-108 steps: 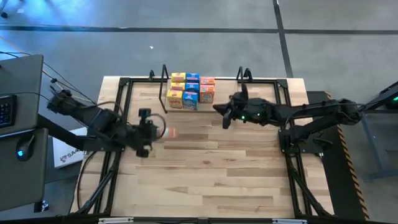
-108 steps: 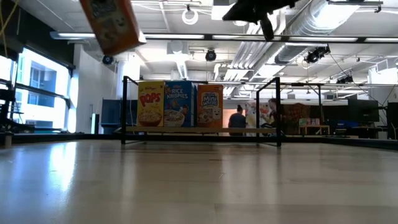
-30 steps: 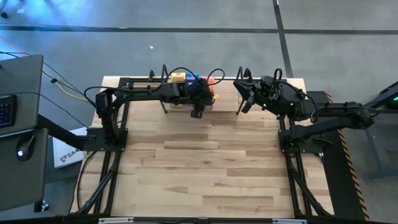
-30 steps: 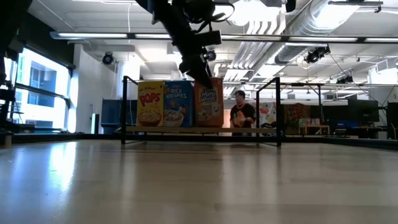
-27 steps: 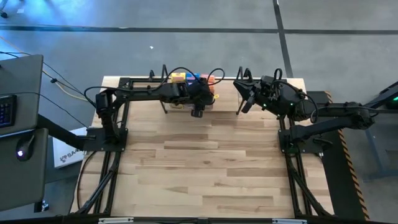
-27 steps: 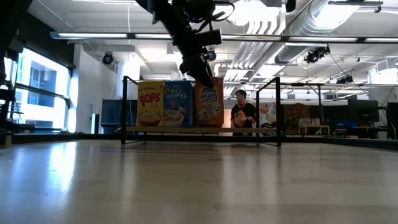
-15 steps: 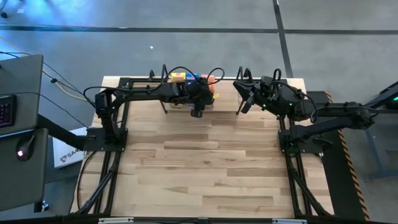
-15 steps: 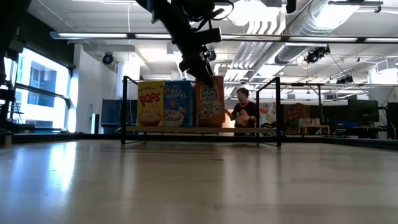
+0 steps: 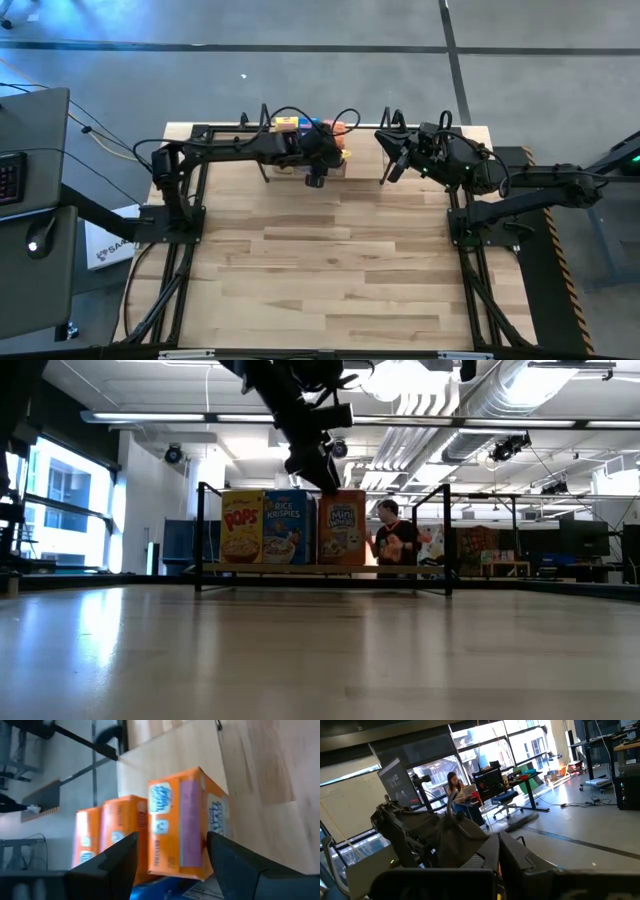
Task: Stack cereal on shelf
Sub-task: Put the orange cereal box on the shelf aligned with the other orange cereal boxes, then return to Home Position
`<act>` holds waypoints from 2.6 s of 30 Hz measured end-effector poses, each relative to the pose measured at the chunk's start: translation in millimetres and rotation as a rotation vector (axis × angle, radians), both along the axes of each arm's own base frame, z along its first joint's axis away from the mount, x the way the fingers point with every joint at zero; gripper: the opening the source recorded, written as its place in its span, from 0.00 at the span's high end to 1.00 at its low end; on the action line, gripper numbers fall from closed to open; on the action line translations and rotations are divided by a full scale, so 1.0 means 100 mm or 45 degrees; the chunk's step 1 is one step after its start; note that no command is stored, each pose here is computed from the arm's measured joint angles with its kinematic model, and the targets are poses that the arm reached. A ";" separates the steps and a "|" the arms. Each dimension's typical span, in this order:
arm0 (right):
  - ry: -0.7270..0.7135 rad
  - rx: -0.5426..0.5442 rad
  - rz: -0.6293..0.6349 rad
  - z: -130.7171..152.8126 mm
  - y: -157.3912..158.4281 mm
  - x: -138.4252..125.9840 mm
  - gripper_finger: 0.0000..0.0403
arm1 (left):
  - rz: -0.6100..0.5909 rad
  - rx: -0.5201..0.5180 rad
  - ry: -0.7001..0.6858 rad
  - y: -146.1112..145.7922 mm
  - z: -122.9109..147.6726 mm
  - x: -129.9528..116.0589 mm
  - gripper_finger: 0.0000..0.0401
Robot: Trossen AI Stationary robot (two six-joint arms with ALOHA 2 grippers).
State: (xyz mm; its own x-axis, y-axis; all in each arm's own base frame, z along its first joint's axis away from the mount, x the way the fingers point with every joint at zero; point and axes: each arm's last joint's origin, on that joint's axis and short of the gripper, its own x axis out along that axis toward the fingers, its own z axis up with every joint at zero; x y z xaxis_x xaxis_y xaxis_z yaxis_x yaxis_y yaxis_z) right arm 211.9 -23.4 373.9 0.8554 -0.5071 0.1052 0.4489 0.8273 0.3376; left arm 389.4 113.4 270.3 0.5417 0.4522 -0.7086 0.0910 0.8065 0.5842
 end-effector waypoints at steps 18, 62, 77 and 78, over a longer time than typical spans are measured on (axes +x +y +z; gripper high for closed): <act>0.126 0.015 0.032 -0.18 -0.01 0.21 1.00 | -0.002 -0.482 -0.668 -0.25 1.17 -0.95 0.67; 1.338 0.192 -0.208 -1.27 -0.59 1.29 1.00 | -0.169 -0.679 -1.712 -0.76 0.94 -2.50 1.00; 1.199 0.166 0.010 -0.73 -0.48 0.96 1.00 | -0.378 -0.983 -1.748 -0.87 0.52 -2.55 1.00; 1.161 0.171 0.042 -0.66 -0.47 0.92 1.00 | -0.371 -0.999 -1.815 -0.89 0.44 -2.56 1.00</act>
